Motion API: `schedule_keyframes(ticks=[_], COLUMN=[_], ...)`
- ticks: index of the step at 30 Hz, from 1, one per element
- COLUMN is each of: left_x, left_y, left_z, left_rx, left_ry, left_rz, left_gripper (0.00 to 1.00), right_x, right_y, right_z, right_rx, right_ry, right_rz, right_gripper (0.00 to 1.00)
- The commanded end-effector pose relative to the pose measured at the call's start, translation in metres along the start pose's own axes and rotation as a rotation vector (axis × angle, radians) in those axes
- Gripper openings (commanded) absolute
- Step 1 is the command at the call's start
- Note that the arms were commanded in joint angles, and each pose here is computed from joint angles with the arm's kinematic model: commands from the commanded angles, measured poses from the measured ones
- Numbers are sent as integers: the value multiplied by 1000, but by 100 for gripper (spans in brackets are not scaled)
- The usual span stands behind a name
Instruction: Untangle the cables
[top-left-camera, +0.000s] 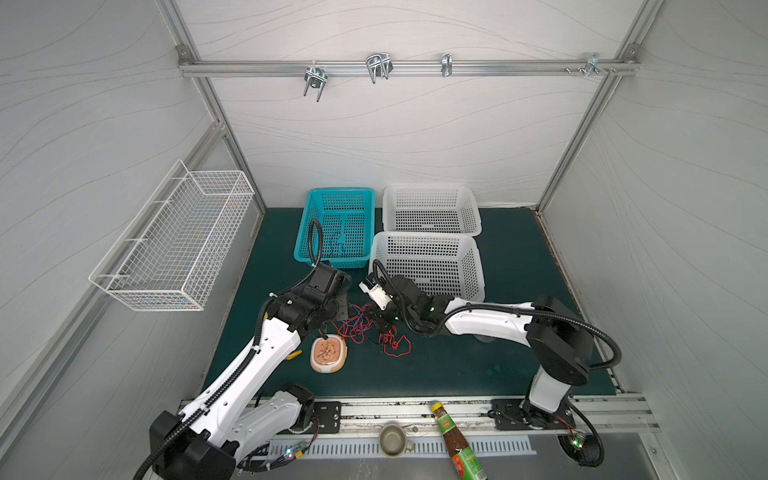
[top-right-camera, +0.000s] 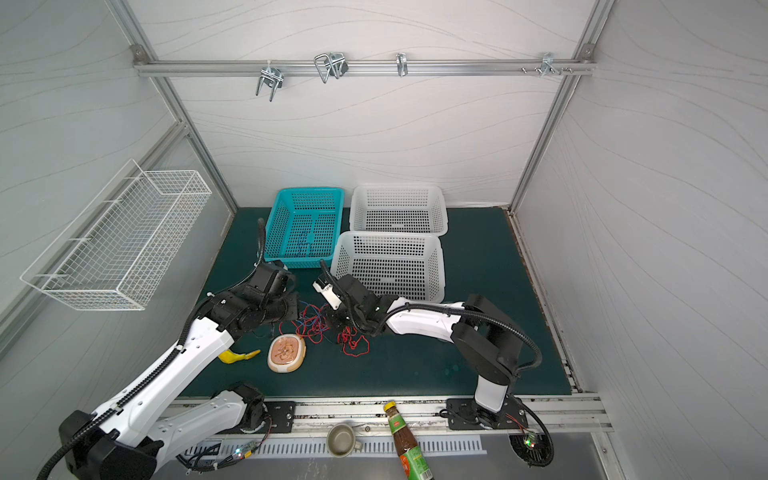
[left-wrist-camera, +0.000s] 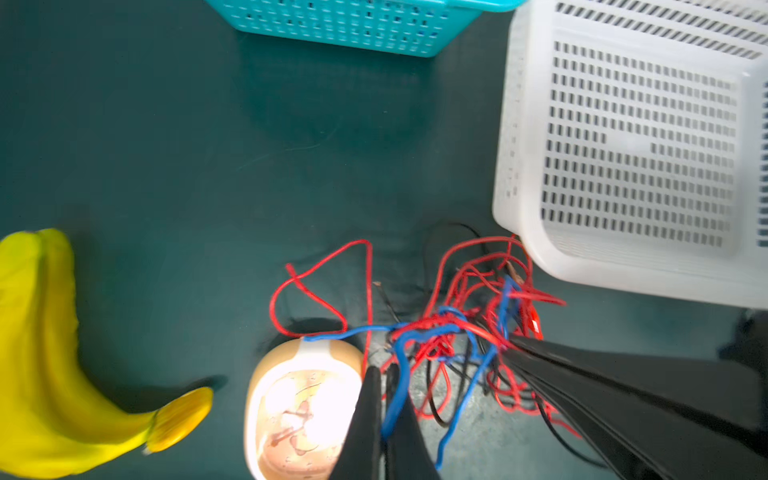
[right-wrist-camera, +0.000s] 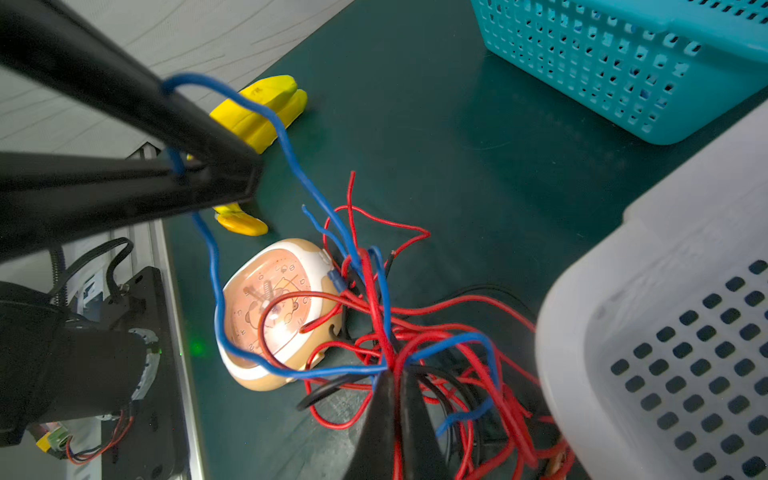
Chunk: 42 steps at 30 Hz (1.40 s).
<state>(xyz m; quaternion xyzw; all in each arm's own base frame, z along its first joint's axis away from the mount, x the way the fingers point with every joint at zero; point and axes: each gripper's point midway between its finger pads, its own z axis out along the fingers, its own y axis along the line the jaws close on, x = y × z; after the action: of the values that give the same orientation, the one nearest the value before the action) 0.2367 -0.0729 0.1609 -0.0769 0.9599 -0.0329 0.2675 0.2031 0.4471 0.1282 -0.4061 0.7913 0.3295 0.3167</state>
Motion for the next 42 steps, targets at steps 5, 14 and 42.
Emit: schedule_keyframes(ticks=[5, 14, 42], left_x=[-31, -43, -80], left_y=[24, 27, -21], left_z=[-25, -34, -55], left_rx=[-133, -155, 100], left_ry=[-139, -182, -275], left_rz=[-67, -87, -109], left_gripper=[0, 0, 0], right_x=[40, 82, 119], right_y=[-15, -46, -62], right_z=[-20, -47, -69], right_rx=[69, 237, 306], right_ry=[72, 154, 207], right_rz=[36, 33, 11], right_gripper=[0, 0, 0])
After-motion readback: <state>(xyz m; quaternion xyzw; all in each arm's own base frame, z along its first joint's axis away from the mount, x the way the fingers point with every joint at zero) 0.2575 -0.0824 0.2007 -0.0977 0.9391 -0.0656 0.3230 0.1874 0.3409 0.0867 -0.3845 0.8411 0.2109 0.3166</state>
